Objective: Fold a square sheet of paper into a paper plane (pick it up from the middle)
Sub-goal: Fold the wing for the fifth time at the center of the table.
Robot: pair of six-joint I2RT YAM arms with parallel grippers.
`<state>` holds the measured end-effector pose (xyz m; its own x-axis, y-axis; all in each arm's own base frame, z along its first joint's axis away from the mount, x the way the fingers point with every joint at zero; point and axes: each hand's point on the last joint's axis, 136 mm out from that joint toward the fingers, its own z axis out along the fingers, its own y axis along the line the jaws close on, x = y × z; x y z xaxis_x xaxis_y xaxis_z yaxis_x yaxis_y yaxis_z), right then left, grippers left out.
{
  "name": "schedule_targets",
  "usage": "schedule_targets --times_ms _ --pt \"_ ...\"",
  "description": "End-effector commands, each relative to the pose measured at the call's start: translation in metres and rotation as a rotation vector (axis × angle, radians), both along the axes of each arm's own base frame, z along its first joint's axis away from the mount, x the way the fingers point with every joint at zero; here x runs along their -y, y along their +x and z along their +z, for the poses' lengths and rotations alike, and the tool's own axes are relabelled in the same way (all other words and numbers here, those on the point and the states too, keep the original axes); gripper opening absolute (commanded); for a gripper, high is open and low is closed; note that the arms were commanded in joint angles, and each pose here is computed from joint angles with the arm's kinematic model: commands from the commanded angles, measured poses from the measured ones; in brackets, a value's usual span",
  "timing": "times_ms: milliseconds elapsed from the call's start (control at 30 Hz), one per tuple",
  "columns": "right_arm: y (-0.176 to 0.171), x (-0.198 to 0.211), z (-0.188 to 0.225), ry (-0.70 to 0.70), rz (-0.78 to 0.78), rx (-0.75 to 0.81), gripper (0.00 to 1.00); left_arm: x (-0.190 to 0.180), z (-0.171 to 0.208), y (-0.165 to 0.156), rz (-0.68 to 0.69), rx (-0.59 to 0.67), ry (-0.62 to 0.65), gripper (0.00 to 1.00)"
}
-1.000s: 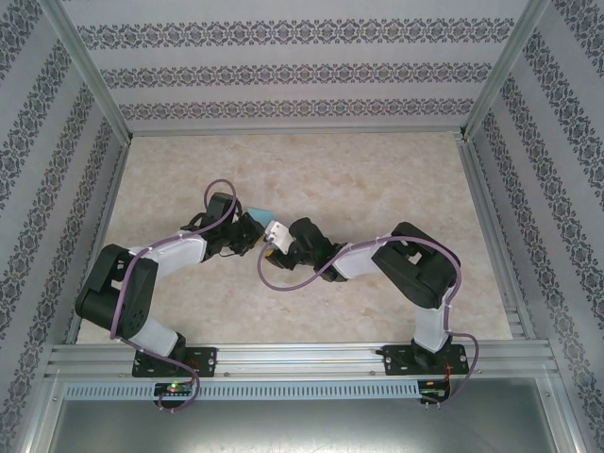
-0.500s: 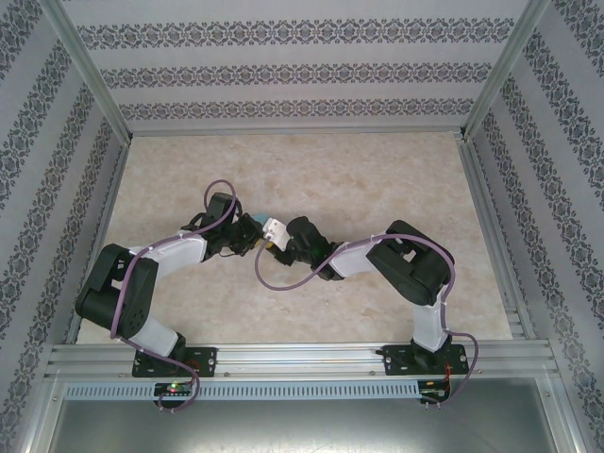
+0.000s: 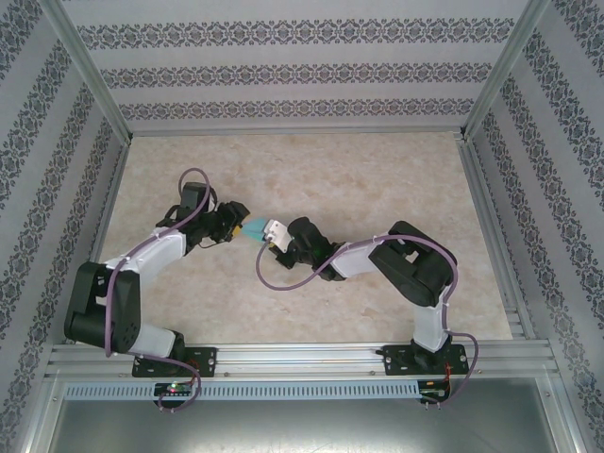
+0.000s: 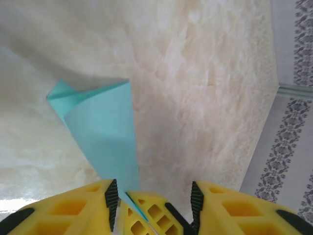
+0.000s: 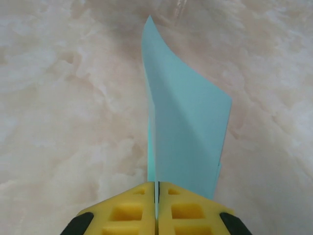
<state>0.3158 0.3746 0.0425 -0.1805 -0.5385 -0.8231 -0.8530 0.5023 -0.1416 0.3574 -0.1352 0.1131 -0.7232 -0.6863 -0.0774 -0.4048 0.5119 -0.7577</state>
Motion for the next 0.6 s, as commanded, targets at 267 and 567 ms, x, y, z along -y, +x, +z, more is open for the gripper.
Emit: schedule_targets --times_ms 267,567 --pt "-0.008 0.003 0.022 0.258 -0.077 -0.337 0.05 0.016 0.002 -0.014 -0.153 0.143 0.011 0.53" --pt "-0.006 0.0 0.024 0.385 -0.121 -0.519 0.04 0.043 -0.018 -0.022 -0.233 0.17 -0.021 0.48"
